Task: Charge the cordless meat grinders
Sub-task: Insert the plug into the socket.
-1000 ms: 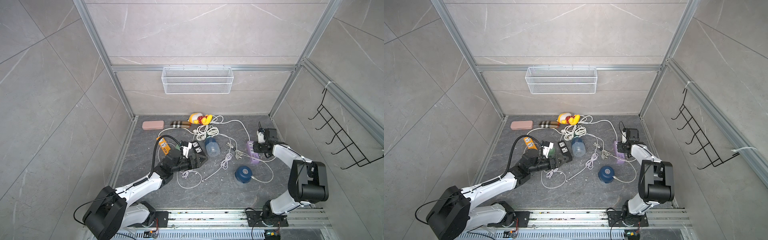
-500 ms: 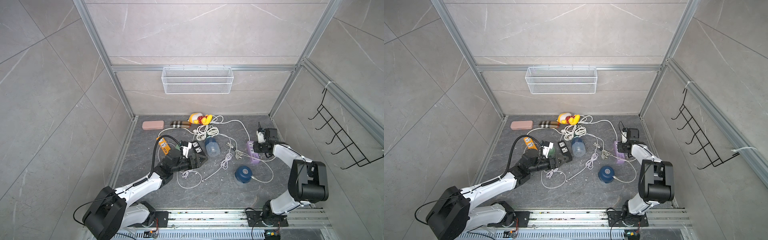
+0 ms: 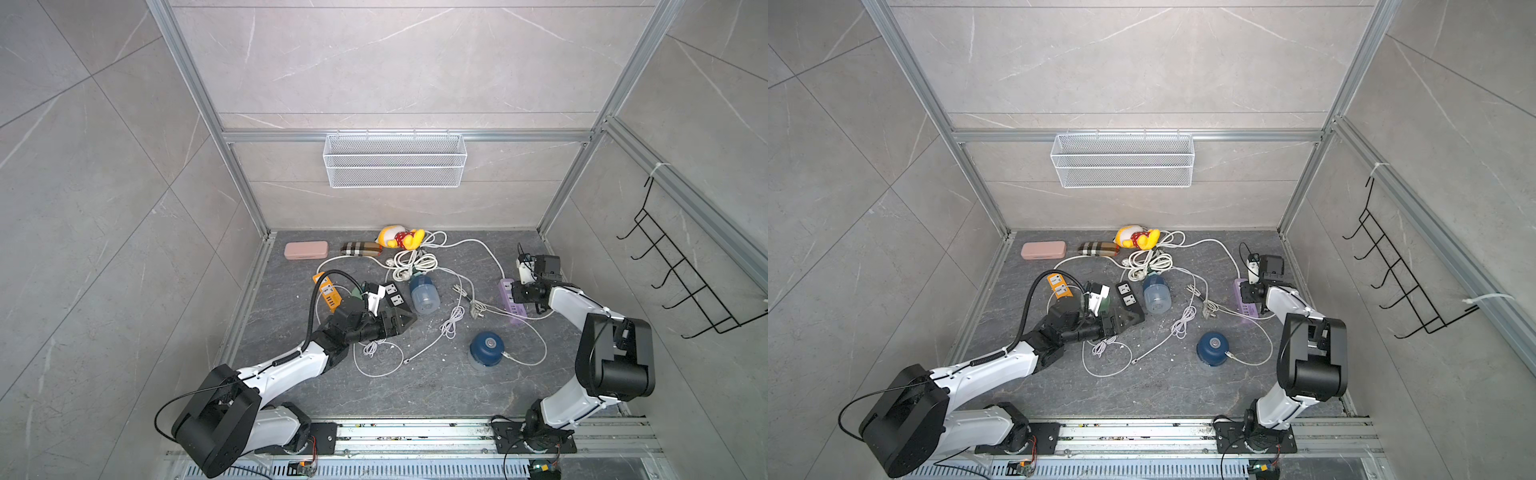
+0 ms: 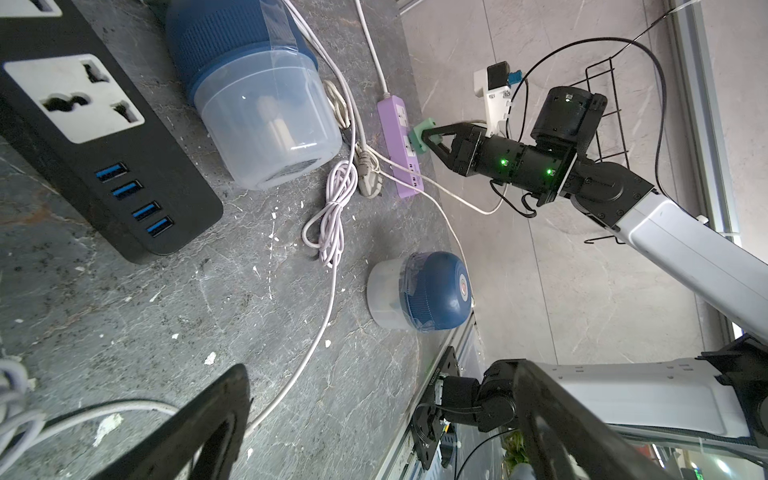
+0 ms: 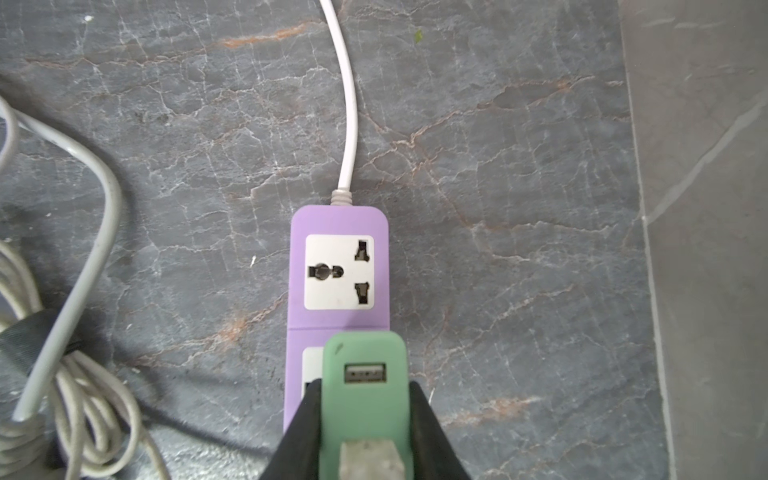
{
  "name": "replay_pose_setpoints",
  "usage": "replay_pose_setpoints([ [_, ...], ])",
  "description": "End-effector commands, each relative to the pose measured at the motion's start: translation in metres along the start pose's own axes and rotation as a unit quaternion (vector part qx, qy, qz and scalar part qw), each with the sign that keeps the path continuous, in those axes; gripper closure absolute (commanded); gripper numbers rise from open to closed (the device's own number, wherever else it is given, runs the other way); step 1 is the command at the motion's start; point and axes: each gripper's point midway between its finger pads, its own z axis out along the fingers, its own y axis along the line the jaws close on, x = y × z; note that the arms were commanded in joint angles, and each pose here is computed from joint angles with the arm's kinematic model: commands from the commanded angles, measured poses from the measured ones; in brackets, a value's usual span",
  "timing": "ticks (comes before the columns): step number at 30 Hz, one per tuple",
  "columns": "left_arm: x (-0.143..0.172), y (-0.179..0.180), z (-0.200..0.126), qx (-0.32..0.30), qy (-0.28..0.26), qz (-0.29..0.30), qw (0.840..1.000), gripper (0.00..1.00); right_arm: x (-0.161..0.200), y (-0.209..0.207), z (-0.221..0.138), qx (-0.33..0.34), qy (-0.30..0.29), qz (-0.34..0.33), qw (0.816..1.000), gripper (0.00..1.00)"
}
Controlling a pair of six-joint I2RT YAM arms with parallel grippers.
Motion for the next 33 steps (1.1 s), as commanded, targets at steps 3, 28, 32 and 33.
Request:
replay_pose_setpoints([
  [3, -0.019, -0.025, -0.001, 0.032, -0.022, 0.026, 0.999, 0.01, 0.067, -0.001, 0.026, 0.008, 0.1, -0.015, 0.995, 1.0],
  [28, -0.023, -0.029, 0.002, 0.039, -0.021, 0.034, 0.998, 0.01, 0.091, -0.001, 0.037, -0.001, 0.137, -0.011, 0.991, 0.74],
  [32, -0.023, -0.031, 0.001, 0.041, -0.023, 0.036, 0.998, 0.01, 0.079, -0.005, 0.031, 0.005, 0.121, -0.007, 0.993, 0.6],
  [33, -0.022, -0.031, 0.0, 0.041, -0.023, 0.035, 0.998, 0.01, 0.077, -0.006, 0.03, 0.007, 0.119, -0.006, 0.993, 0.58],
])
